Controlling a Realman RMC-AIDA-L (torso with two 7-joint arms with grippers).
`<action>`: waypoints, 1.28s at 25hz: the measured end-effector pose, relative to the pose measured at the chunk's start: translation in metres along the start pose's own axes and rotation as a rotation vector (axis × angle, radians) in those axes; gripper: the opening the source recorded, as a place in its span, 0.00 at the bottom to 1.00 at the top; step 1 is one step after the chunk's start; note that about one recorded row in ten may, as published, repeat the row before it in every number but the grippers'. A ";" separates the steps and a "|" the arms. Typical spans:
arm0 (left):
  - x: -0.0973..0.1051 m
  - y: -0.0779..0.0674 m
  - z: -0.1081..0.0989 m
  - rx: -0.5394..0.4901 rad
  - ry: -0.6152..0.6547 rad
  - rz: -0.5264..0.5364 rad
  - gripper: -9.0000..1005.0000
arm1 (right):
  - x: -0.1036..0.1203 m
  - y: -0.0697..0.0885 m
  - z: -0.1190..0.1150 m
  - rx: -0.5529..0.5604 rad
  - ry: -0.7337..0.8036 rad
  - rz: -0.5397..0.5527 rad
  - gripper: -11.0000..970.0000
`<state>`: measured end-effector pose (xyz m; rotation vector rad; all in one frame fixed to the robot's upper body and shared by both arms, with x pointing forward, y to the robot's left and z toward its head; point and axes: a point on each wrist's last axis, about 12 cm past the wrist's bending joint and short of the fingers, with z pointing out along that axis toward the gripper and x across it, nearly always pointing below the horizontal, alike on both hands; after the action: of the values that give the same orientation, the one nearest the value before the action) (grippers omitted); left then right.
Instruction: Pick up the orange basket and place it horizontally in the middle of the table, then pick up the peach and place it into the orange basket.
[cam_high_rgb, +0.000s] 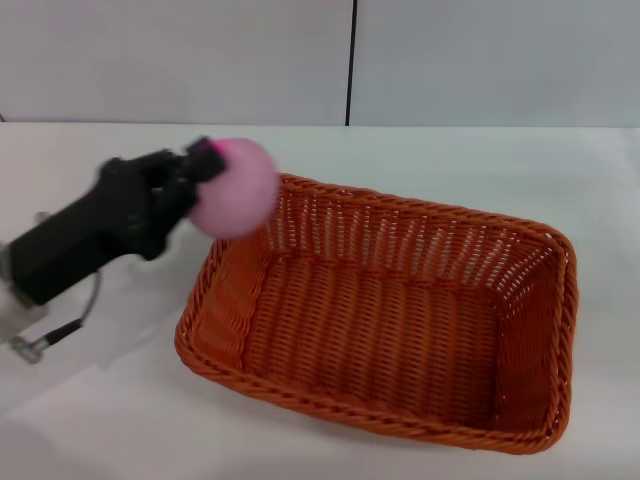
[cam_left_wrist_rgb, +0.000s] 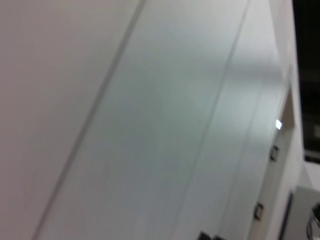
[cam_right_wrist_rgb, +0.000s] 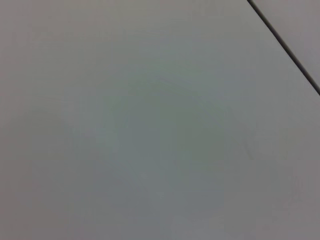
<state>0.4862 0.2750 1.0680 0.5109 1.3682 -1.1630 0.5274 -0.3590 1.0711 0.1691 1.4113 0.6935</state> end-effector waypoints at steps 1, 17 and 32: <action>0.000 0.000 0.000 0.000 0.000 0.000 0.05 | 0.000 0.000 0.000 0.000 0.000 0.000 0.44; 0.007 0.003 0.014 -0.019 0.006 -0.012 0.39 | 0.001 -0.001 0.002 0.010 0.007 0.000 0.44; -0.008 -0.002 -0.050 -0.471 -0.473 0.201 0.86 | -0.001 -0.005 -0.001 0.035 -0.006 0.001 0.44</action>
<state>0.4626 0.3194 1.0657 0.0245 1.0949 -0.7020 0.5278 -0.3638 1.0695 0.1990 1.4183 0.6691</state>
